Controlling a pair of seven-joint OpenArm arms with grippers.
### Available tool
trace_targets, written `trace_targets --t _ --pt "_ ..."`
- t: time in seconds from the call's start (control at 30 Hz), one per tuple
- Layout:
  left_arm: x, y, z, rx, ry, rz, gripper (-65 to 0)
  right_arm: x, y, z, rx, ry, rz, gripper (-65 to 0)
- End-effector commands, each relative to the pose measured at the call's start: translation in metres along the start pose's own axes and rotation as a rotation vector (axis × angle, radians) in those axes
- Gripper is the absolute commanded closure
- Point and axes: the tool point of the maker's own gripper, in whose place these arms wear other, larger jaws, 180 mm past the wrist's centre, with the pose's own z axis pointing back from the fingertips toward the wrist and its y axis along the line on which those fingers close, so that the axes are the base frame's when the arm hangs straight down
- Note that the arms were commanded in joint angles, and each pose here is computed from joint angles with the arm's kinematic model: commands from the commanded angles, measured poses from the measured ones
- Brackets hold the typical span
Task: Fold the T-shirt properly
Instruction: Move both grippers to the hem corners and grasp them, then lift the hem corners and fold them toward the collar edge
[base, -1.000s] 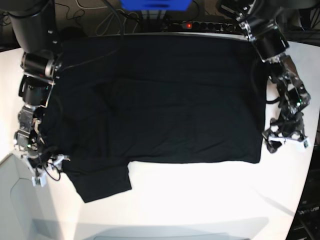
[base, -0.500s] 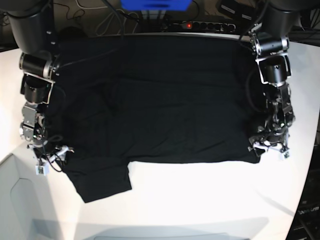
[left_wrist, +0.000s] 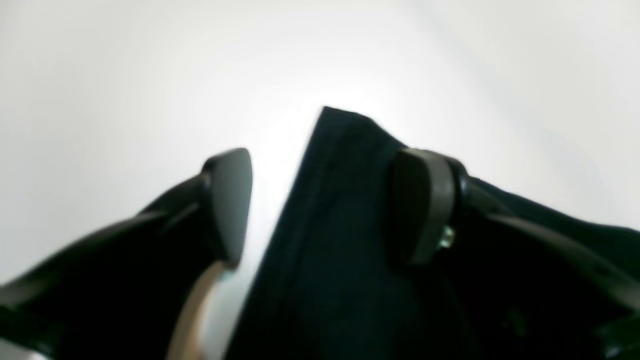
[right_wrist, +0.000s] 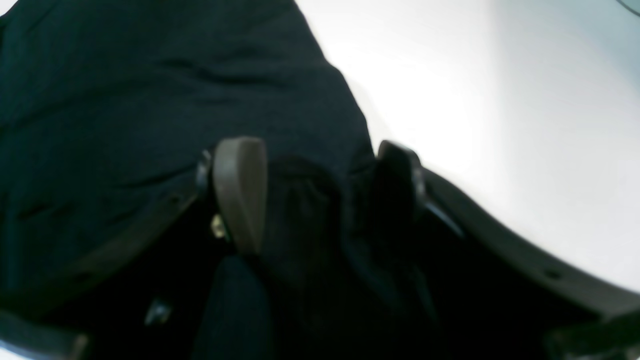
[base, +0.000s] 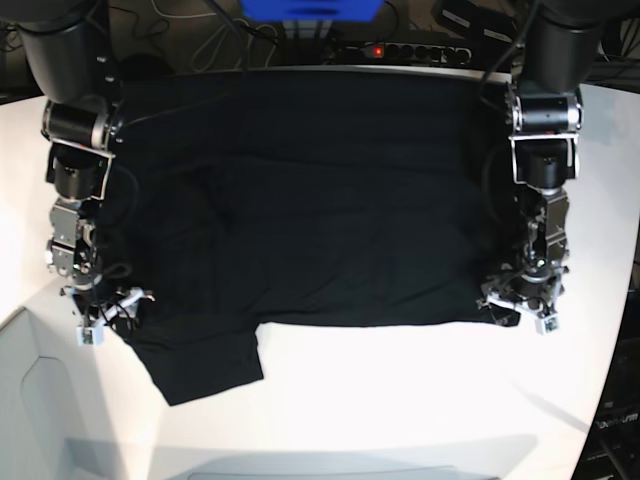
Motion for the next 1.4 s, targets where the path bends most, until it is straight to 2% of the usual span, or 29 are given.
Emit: trace_targets --t 0.0,0.1,0.23,0.3,0.4,0.53,0.67,0.8,0.9,0.97,1.1,1.27,1.37 --pt "0.004 -0.004 -0.001 -0.015 0.02 0.002 -37.4 -0.009 -0.001 0.001 0.001 0.06 0.012 -34.9" --pt "0.001 -0.007 -0.001 -0.02 0.025 -0.005 -24.4 -0.011 -0.001 0.001 0.001 0.064 0.011 -34.9" --pt "-0.002 -0.006 -0.001 -0.019 0.031 -0.006 -13.0 -0.013 -0.001 0.001 0.001 0.071 0.011 -33.0" --pt "-0.003 -0.006 -0.001 -0.018 0.032 -0.006 -8.7 -0.013 -0.001 0.001 0.001 0.072 0.011 -28.5" --pt "-0.005 -0.005 -0.001 -0.012 0.04 -0.005 0.0 -0.013 -0.001 0.001 0.001 0.074 0.011 -16.9" --pt "-0.01 -0.003 0.001 -0.012 0.044 0.003 -0.2 -0.012 -0.002 0.001 0.0 0.07 0.015 0.0" --pt "0.006 -0.009 0.004 -0.029 0.003 -0.001 -0.2 -0.003 -0.005 0.001 -0.005 0.053 0.018 0.0" --pt "0.02 -0.017 0.018 -0.063 -0.067 -0.031 -0.2 0.031 -0.008 0.008 -0.017 -0.032 0.054 0.0" --pt "0.023 -0.004 0.031 -0.049 -0.061 0.027 -0.2 0.048 -0.006 0.018 -0.023 -0.094 0.097 0.0" --pt "0.032 0.005 0.04 -0.042 -0.073 0.06 -0.2 0.053 -0.006 0.025 -0.031 -0.101 0.125 0.0" --pt "0.042 0.005 0.057 -0.05 -0.103 0.076 -0.2 0.064 -0.002 0.041 -0.044 -0.136 0.178 0.0" --pt "0.056 0.014 0.086 -0.043 -0.149 0.075 -0.2 0.081 -0.002 0.074 -0.081 -0.245 0.197 0.0" --pt "0.055 0.012 0.102 -0.048 -0.164 0.089 -0.2 0.079 -0.008 0.095 -0.115 -0.259 0.218 0.0"
